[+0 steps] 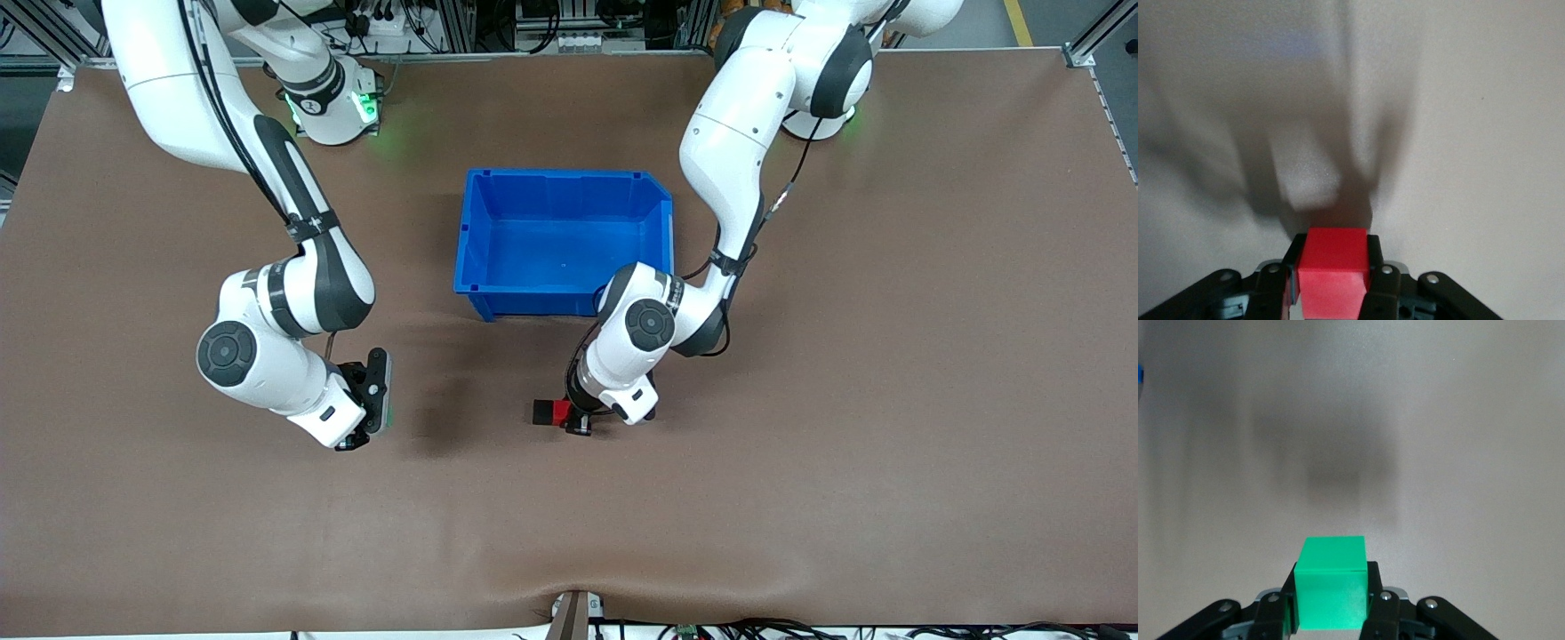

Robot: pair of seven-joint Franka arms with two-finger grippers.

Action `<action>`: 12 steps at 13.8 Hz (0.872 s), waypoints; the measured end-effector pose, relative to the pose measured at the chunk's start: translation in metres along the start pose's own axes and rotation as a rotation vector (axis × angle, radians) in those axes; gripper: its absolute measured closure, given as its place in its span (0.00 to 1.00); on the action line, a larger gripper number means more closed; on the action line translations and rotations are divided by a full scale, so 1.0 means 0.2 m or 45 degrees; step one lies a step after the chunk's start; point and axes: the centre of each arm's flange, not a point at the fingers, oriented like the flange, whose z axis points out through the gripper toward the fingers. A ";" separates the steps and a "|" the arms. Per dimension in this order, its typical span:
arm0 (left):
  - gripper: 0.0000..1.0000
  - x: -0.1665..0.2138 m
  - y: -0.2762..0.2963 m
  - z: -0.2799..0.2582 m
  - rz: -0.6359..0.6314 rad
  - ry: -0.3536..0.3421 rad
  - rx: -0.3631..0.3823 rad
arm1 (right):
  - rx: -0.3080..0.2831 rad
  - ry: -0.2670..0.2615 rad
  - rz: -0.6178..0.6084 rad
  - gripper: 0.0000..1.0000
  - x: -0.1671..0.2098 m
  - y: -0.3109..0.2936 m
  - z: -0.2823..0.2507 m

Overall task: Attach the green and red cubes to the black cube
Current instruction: 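Lower the red cube against the black cube's side with the left gripper, then carry the green cube to the black cube while the left gripper releases and withdraws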

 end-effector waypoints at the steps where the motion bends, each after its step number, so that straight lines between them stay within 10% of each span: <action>1: 0.61 0.00 0.00 0.00 0.000 -0.001 -0.002 | 0.000 0.001 0.000 0.61 0.00 0.00 0.00; 5: 0.56 0.00 0.00 0.00 0.001 -0.005 -0.014 | 0.012 0.058 0.027 0.61 0.06 -0.01 0.01; 12: 0.00 -0.02 0.06 -0.09 0.036 -0.005 0.000 | 0.018 0.077 0.136 0.61 0.41 -0.05 0.13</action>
